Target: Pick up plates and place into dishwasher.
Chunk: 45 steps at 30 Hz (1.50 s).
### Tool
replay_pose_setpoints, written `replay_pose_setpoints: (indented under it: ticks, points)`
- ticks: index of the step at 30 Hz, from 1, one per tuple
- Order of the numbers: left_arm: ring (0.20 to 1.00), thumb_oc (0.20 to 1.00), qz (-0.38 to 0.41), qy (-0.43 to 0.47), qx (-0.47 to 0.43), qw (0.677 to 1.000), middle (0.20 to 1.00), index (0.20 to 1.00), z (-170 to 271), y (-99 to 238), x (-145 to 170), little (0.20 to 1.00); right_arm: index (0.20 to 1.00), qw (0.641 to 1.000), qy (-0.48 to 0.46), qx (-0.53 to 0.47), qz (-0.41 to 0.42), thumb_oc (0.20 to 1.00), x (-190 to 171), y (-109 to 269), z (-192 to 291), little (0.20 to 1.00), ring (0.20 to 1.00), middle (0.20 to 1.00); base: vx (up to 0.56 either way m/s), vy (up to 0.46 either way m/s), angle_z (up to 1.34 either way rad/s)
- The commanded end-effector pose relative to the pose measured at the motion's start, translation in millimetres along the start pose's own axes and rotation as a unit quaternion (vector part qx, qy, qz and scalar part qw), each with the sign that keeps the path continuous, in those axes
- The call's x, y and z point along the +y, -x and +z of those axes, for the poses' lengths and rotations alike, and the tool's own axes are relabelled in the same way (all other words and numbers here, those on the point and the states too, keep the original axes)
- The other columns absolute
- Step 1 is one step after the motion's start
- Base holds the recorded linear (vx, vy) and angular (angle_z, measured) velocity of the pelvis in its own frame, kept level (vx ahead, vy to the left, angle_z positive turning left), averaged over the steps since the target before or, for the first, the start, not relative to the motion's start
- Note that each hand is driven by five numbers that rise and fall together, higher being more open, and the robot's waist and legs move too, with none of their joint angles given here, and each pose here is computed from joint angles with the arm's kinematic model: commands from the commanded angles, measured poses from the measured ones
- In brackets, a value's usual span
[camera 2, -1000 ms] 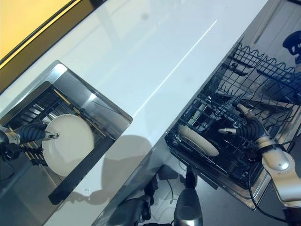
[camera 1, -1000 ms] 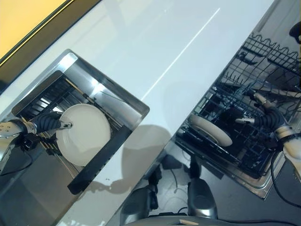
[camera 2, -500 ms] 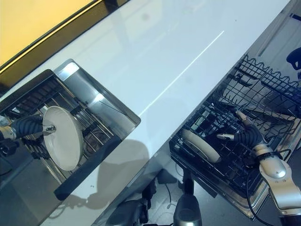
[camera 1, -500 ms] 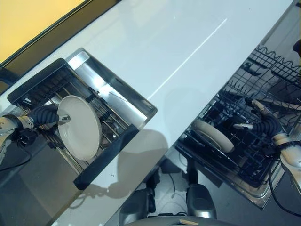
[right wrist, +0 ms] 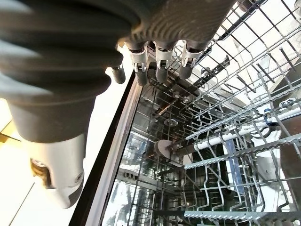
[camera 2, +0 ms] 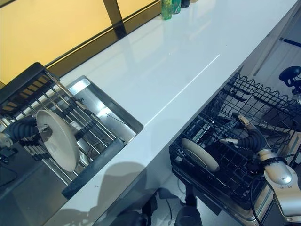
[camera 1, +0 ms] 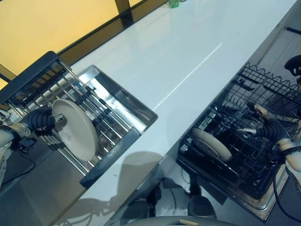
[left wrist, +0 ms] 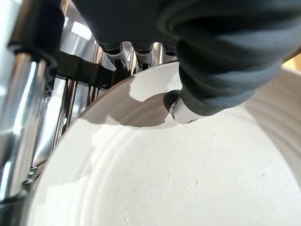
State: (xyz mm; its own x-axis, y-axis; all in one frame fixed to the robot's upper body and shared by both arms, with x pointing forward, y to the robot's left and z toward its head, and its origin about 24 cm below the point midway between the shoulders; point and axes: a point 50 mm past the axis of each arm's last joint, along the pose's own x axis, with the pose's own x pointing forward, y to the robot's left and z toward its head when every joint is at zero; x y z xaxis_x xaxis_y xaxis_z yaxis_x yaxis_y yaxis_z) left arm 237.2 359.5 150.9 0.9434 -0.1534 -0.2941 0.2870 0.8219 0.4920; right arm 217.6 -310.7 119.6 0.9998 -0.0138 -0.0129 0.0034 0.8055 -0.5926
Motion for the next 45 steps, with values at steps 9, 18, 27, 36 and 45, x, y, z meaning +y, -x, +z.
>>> replay_pose_setpoints:
  ticks: [9, 18, 27, 36, 45]
  points:
    - [0.200, 0.200, -0.243, 0.028, -0.132, 0.961, 0.200, 0.200, 27, -18, -97, 0.200, 1.000, 0.997, 0.044, -0.062, 0.010, 1.000, -17, -2, 32, 1.000, 1.000, 1.000, 0.02, 0.044, 0.00]
    - [0.200, 0.200, -0.259, 0.065, -0.093, 0.959, 0.200, 0.200, 10, -22, -109, 0.200, 1.000, 0.996, 0.050, -0.069, 0.009, 1.000, -21, 0, 36, 1.000, 1.000, 1.000, -0.01, 0.031, -0.01]
    - [1.000, 1.000, -0.242, 0.089, -0.035, 0.965, 1.000, 1.000, -15, -29, -115, 1.000, 1.000, 0.996, 0.051, -0.075, -0.001, 1.000, -23, -5, 39, 1.000, 1.000, 1.000, -0.03, 0.010, -0.03]
    - [1.000, 1.000, -0.229, 0.079, -0.020, 0.970, 1.000, 1.000, -20, -29, -112, 1.000, 1.000, 0.997, 0.038, -0.073, -0.002, 1.000, -20, -2, 33, 1.000, 1.000, 1.000, -0.01, -0.027, 0.00]
    - [1.000, 1.000, -0.039, -0.101, 0.004, 0.994, 1.000, 1.000, -10, -18, -65, 1.000, 1.000, 0.998, 0.027, -0.060, -0.007, 1.000, -24, 4, 30, 1.000, 1.000, 1.000, 0.01, -0.020, 0.00]
